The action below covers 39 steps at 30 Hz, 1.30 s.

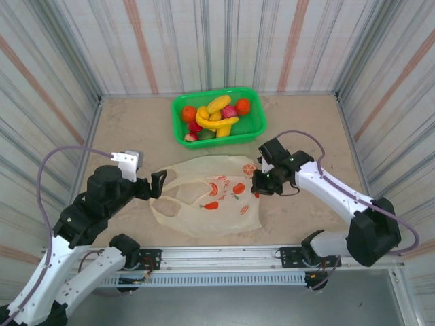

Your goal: Place the fake fruits into the plastic bag and tie a complex knot

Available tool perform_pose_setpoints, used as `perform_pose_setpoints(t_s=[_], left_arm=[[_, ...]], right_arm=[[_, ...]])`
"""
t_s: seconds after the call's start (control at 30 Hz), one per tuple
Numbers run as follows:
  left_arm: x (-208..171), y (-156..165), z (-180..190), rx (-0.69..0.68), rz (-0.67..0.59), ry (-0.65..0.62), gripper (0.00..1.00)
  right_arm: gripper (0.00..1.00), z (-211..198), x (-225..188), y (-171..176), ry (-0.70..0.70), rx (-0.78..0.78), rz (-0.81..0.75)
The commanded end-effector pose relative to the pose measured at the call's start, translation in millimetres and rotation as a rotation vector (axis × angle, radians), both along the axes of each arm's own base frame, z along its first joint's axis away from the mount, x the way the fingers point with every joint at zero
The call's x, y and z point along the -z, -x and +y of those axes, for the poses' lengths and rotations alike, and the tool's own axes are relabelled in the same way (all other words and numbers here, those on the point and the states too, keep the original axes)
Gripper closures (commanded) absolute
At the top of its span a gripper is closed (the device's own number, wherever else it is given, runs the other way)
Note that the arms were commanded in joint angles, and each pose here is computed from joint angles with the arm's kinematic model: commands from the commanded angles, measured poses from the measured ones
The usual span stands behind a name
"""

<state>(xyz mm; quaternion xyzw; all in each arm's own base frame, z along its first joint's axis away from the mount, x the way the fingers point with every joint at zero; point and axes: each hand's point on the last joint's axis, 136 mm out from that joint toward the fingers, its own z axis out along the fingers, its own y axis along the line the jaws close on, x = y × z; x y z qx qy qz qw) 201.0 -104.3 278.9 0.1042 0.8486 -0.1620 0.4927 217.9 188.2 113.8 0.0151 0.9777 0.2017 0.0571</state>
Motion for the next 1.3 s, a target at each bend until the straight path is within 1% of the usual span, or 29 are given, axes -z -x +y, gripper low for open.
perform_pose_setpoints(t_s=[0.0,0.03,0.07,0.13,0.2,0.3,0.4,0.47,0.53,0.57,0.6,0.67,0.7,0.77,0.83,0.9,0.97,1.0,1.07,1.1,1.17,1.27], left_arm=[[1,1,-1,0.017,-0.016,-0.01,0.01],[1,1,-2,0.019,-0.014,-0.01,0.02],[1,1,-2,0.022,-0.014,-0.01,0.01],[2,1,-4,0.031,-0.012,-0.007,0.01],[3,1,-8,0.047,-0.006,-0.001,0.01],[6,0,-13,0.069,0.009,0.003,0.01],[8,1,-23,0.114,0.023,0.014,0.01],[11,2,-30,0.147,0.027,0.015,0.01],[14,2,-34,0.16,0.03,0.007,0.01],[15,3,-34,0.163,0.033,-0.001,0.02],[14,4,-34,0.163,0.028,-0.005,0.02],[13,4,-29,0.144,0.017,-0.018,0.03],[12,3,-24,0.12,0.008,-0.029,0.04],[9,0,-12,0.061,-0.011,-0.052,0.05],[6,-1,-2,0.016,-0.03,-0.066,0.05],[0,-1,8,-0.024,-0.057,-0.064,0.06],[-4,1,14,-0.046,-0.084,-0.054,0.06],[-6,1,15,-0.05,-0.096,-0.049,0.06],[-7,1,17,-0.056,-0.105,-0.047,0.06],[-6,1,17,-0.056,-0.102,-0.051,0.06],[-5,1,17,-0.052,-0.095,-0.058,0.07],[-4,1,15,-0.043,-0.088,-0.06,0.07]], right_arm=[[0.91,-21,-13,-40,0.13,-0.034,-0.086],[0.91,-30,-13,-52,0.172,-0.036,-0.092],[0.88,-37,-14,-64,0.207,-0.036,-0.102],[0.81,-56,-15,-87,0.324,-0.062,-0.113],[0.72,-76,-17,-111,0.415,-0.047,-0.13],[0.71,-92,-13,-135,0.458,-0.002,-0.125],[0.72,-107,-17,-160,0.526,0.059,-0.174],[0.72,-104,-33,-168,0.534,0.076,-0.217],[0.69,-83,-68,-170,0.536,0.036,-0.338],[0.66,-70,-87,-168,0.558,0.005,-0.414],[0.61,-55,-103,-162,0.569,-0.037,-0.472],[0.52,-30,-122,-145,0.57,-0.098,-0.533],[0.49,-13,-126,-130,0.529,-0.137,-0.543],[0.46,26,-110,-97,0.387,-0.248,-0.505],[0.45,56,-96,-71,0.309,-0.298,-0.504],[0.44,94,-70,-38,0.19,-0.374,-0.435],[0.42,121,-45,-17,0.141,-0.414,-0.359],[0.38,134,-34,-10,0.14,-0.44,-0.343],[0.26,151,-11,1,0.174,-0.478,-0.318],[0.22,159,-1,6,0.192,-0.505,-0.31],[0.19,168,17,12,0.222,-0.53,-0.293],[0.19,174,39,15,0.255,-0.547,-0.264]])
